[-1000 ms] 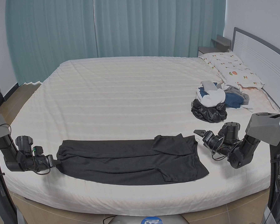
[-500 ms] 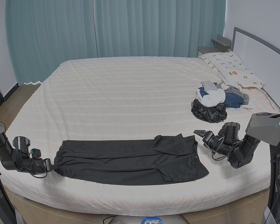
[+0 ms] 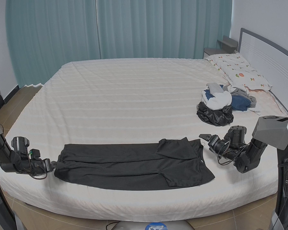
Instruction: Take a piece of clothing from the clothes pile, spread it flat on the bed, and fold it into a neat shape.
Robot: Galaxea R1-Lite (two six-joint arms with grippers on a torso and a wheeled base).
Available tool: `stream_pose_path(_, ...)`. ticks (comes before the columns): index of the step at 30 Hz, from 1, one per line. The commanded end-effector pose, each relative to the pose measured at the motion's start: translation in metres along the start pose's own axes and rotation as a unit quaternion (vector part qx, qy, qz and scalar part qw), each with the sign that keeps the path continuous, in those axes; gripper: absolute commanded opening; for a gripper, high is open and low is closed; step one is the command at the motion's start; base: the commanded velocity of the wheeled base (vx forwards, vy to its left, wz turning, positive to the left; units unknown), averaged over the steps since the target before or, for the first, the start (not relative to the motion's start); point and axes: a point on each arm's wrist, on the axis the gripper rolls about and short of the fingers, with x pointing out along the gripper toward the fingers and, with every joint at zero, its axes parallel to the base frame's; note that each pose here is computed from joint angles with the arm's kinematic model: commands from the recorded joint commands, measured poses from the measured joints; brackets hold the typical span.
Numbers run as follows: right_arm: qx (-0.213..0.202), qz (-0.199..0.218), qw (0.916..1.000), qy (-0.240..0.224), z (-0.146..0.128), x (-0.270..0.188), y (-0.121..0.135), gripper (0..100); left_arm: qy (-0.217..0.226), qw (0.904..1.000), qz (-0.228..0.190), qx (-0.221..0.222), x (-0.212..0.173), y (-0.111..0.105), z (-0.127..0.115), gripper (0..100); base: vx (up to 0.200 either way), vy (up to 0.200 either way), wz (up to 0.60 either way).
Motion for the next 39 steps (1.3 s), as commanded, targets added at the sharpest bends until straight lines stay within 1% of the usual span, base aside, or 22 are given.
stream_pose_path(1, 0.000, 0.000, 1.0000, 0.000, 0.000, 0.001, 0.000, 100, -0.033, 0.9987, -0.031, -0.022, -0.013, -0.010, 0.017, 100, 0.000, 0.000, 0.00)
stream_pose_path(2, 0.000, 0.001, 1.0000, 0.000, 0.000, 0.001, 0.000, 100, -0.038, 0.9977, -0.038, -0.041, -0.013, -0.011, 0.021, 100, 0.000, 0.000, 0.00)
stream_pose_path(4, 0.000, 0.001, 1.0000, 0.000, 0.000, 0.001, 0.000, 100, -0.045, 0.9961, -0.043, -0.063, -0.010, -0.012, 0.027, 100, 0.000, 0.000, 0.00)
stream_pose_path(6, 0.001, -0.001, 1.0000, 0.001, -0.001, 0.002, -0.001, 100, -0.046, 0.9963, -0.045, -0.056, -0.002, -0.016, 0.030, 100, 0.000, 0.000, 0.00)
stream_pose_path(9, 0.001, -0.001, 1.0000, 0.001, -0.001, 0.002, -0.001, 100, -0.040, 0.9969, -0.041, -0.054, 0.012, -0.013, 0.028, 100, 0.000, 0.000, 0.00)
stream_pose_path(13, 0.001, -0.001, 1.0000, 0.000, 0.000, 0.002, -0.001, 100, -0.046, 0.9980, -0.012, -0.041, 0.040, -0.009, 0.023, 100, 0.000, 0.000, 0.00)
stream_pose_path(17, 0.001, -0.001, 1.0000, 0.000, -0.001, 0.003, -0.001, 100, -0.047, 0.9984, -0.012, -0.028, 0.056, -0.010, 0.019, 100, 0.000, 0.000, 0.00)
stream_pose_path(24, 0.000, -0.001, 1.0000, 0.005, -0.004, 0.005, -0.002, 100, -0.039, 0.9990, -0.014, -0.019, 0.063, -0.017, 0.016, 100, 0.000, 0.000, 0.00)
stream_pose_path(33, -0.001, -0.001, 1.0000, 0.007, -0.006, 0.005, -0.001, 100, -0.036, 0.9993, -0.009, -0.004, 0.069, -0.016, 0.012, 100, 0.000, 0.000, 0.00)
stream_pose_path(34, -0.001, -0.001, 1.0000, 0.007, -0.006, 0.005, -0.001, 100, -0.037, 0.9993, -0.007, -0.004, 0.070, -0.016, 0.013, 0, 0.000, 0.000, 0.00)
stream_pose_path(39, -0.001, -0.001, 1.0000, 0.008, -0.007, 0.004, -0.001, 100, -0.043, 0.9991, 0.003, -0.005, 0.067, -0.016, 0.014, 0, 0.000, 0.000, 0.00)
